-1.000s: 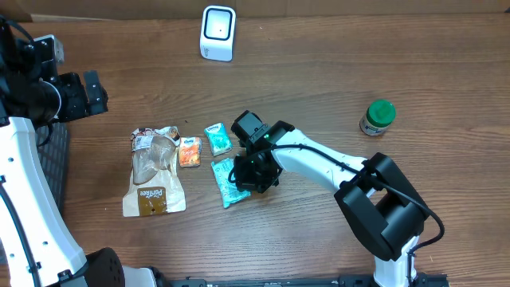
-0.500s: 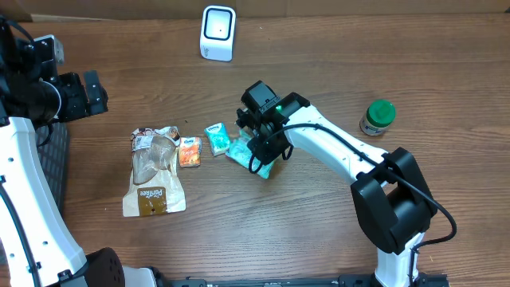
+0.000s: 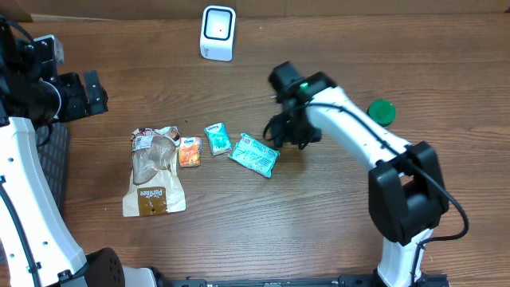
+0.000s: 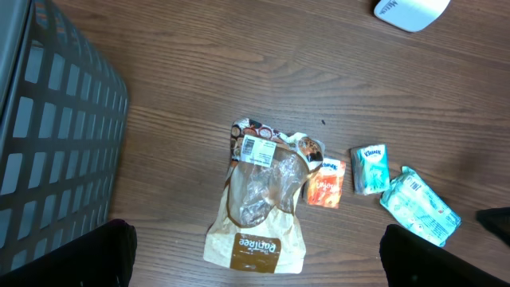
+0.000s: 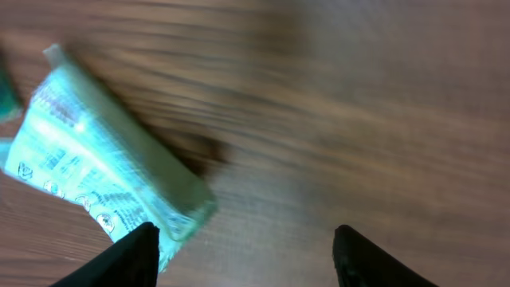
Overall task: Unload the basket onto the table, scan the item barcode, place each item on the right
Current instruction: 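Lift the light-green pack and carry it rightward, then hold the light-green pack in front of the scanner window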
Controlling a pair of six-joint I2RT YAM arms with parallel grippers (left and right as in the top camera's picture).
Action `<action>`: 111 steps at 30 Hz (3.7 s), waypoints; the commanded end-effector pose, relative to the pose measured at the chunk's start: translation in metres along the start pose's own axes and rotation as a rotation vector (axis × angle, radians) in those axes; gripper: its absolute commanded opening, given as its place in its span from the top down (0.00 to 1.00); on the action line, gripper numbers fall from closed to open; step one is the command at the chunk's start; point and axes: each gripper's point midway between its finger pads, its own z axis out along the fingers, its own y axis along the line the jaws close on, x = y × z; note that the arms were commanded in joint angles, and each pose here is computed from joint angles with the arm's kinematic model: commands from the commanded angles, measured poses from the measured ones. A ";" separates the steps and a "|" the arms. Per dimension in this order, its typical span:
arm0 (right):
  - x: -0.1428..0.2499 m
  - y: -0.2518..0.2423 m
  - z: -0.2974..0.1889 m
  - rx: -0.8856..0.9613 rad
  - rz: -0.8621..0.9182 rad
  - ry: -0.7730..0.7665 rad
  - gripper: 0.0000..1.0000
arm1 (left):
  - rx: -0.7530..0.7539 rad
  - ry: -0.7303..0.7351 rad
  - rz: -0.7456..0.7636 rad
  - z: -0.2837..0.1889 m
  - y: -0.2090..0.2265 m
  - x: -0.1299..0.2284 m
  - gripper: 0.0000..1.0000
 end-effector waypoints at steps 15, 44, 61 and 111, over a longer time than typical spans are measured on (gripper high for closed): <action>0.022 0.035 0.042 -0.350 0.315 0.115 0.49 | -0.005 -0.011 0.017 -0.002 0.003 -0.003 0.00; 0.010 0.053 -0.020 -0.552 0.020 -0.125 0.96 | -0.004 -0.011 0.017 -0.002 0.003 -0.003 0.00; 0.056 0.026 -0.147 -0.471 -0.105 -0.399 0.96 | -0.004 -0.011 0.017 -0.002 0.003 -0.003 0.00; -0.272 0.032 -0.222 0.609 -0.516 -1.015 0.96 | -0.004 -0.011 0.017 -0.002 0.003 -0.003 0.00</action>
